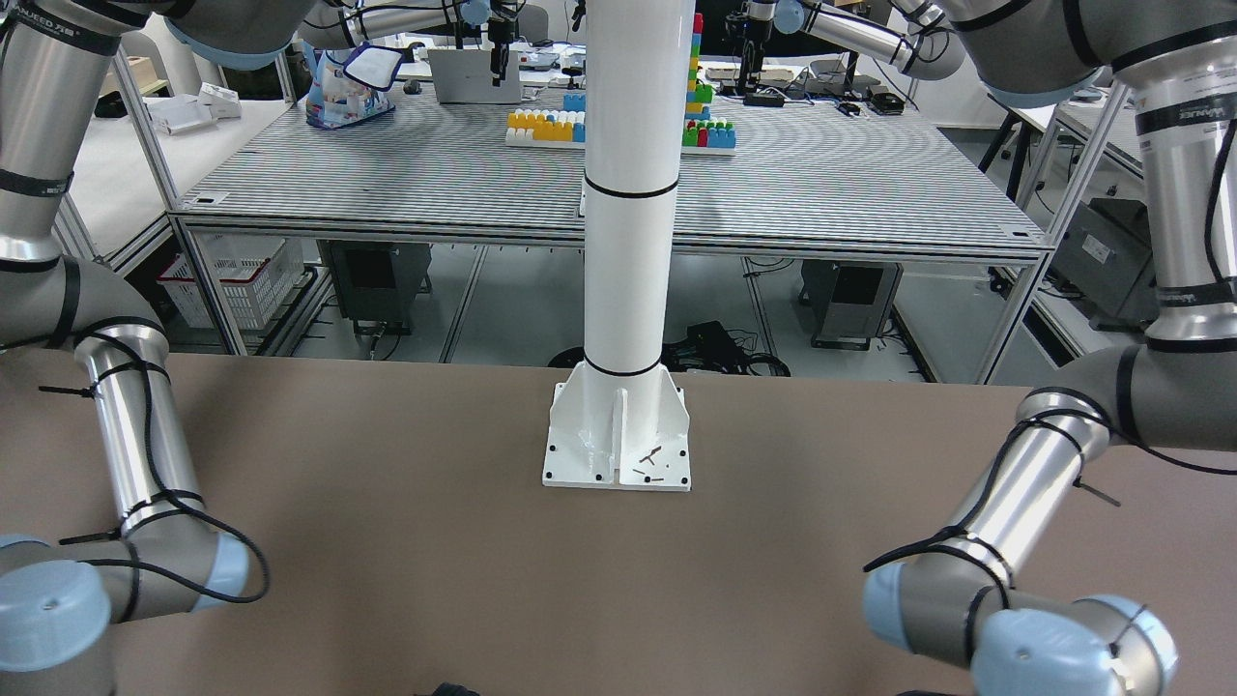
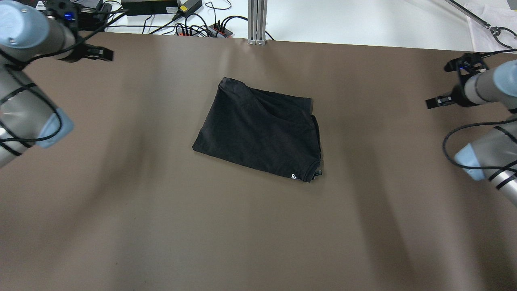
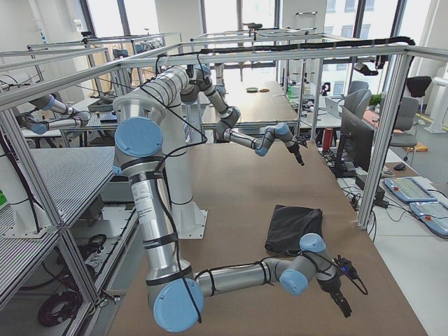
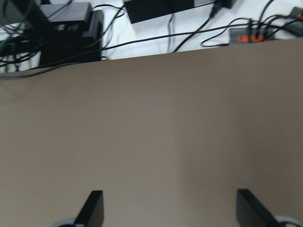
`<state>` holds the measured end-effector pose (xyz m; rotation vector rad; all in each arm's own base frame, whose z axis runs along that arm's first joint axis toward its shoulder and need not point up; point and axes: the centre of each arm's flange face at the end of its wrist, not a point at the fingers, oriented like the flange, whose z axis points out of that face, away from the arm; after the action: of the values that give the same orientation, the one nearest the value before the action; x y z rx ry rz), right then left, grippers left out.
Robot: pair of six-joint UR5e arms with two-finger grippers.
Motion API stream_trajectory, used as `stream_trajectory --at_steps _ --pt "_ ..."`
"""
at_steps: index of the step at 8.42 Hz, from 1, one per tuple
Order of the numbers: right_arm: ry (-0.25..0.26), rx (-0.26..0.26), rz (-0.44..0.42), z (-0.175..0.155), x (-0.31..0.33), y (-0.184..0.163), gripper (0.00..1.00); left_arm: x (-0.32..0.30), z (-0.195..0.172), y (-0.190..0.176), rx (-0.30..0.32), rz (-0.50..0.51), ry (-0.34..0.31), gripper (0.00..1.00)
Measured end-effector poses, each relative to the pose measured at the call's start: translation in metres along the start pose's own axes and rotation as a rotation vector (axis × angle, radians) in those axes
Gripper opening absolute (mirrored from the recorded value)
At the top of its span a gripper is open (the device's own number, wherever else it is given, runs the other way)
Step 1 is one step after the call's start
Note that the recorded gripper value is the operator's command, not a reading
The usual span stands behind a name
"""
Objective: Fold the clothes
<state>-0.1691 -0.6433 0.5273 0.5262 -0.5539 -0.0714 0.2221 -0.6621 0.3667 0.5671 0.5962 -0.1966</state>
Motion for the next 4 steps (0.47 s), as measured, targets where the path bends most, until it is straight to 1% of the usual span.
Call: stream_trajectory --at_steps 1,2,4 --pt "0.055 -0.009 -0.086 -0.009 0.06 0.015 0.95 -0.064 -0.014 0.015 0.005 0.092 -0.051 1.0" --pt "0.103 -0.021 -0.149 -0.019 0.113 0.03 0.95 -0.125 -0.026 0.029 -0.001 0.17 -0.104 1.0" --pt "0.181 -0.046 -0.242 -0.04 0.208 0.061 0.95 -0.227 -0.049 0.056 -0.009 0.316 -0.183 1.0"
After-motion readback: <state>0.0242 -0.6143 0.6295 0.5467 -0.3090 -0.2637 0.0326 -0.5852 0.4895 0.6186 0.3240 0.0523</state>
